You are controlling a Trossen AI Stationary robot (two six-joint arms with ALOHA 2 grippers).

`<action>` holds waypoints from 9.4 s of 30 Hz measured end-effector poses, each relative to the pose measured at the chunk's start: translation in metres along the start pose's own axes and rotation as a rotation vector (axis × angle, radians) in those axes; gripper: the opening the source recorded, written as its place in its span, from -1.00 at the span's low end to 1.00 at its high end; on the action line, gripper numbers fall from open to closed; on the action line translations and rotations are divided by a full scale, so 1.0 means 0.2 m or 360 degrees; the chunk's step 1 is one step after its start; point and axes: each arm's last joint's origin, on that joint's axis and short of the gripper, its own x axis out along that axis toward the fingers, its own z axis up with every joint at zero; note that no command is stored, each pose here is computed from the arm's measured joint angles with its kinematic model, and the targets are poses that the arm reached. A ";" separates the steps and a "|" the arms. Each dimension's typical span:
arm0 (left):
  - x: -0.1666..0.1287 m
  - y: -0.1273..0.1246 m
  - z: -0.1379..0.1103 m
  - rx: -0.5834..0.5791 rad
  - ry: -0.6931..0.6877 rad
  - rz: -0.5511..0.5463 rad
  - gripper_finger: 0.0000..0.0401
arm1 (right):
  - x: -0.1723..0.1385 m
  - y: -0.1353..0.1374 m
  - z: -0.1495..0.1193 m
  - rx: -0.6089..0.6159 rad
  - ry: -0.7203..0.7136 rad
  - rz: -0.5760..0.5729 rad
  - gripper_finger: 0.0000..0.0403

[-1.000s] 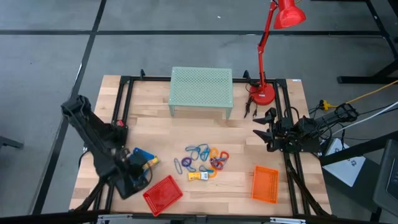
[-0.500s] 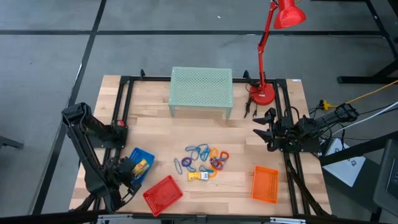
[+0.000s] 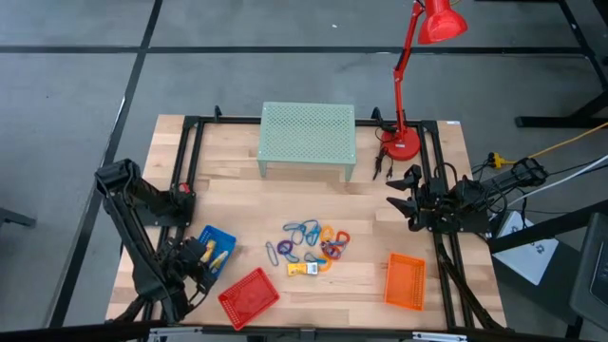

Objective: Pick & Place Office Desk Supplies
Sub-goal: Put the yellow crayon pack into the blue bin, then put the orange spring keychain into the orange bin

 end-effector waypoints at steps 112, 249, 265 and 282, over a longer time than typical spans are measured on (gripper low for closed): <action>-0.03 0.00 0.03 0.0111 -0.0341 -0.0138 -0.57 | 0.02 0.01 -0.05 -0.0038 0.0132 -0.0017 0.17; 0.39 0.01 0.62 0.0841 -0.1418 -0.1034 0.04 | 0.66 0.28 -0.31 -0.0023 0.1886 -0.1090 -0.95; 0.39 0.01 0.61 0.0904 -0.1387 -0.1079 0.04 | 0.34 0.54 0.05 0.0527 0.1964 -0.0633 -0.96; 0.39 0.01 0.61 0.0933 -0.1391 -0.1079 0.04 | 0.06 0.84 -0.15 0.0720 0.2451 -0.0818 -0.96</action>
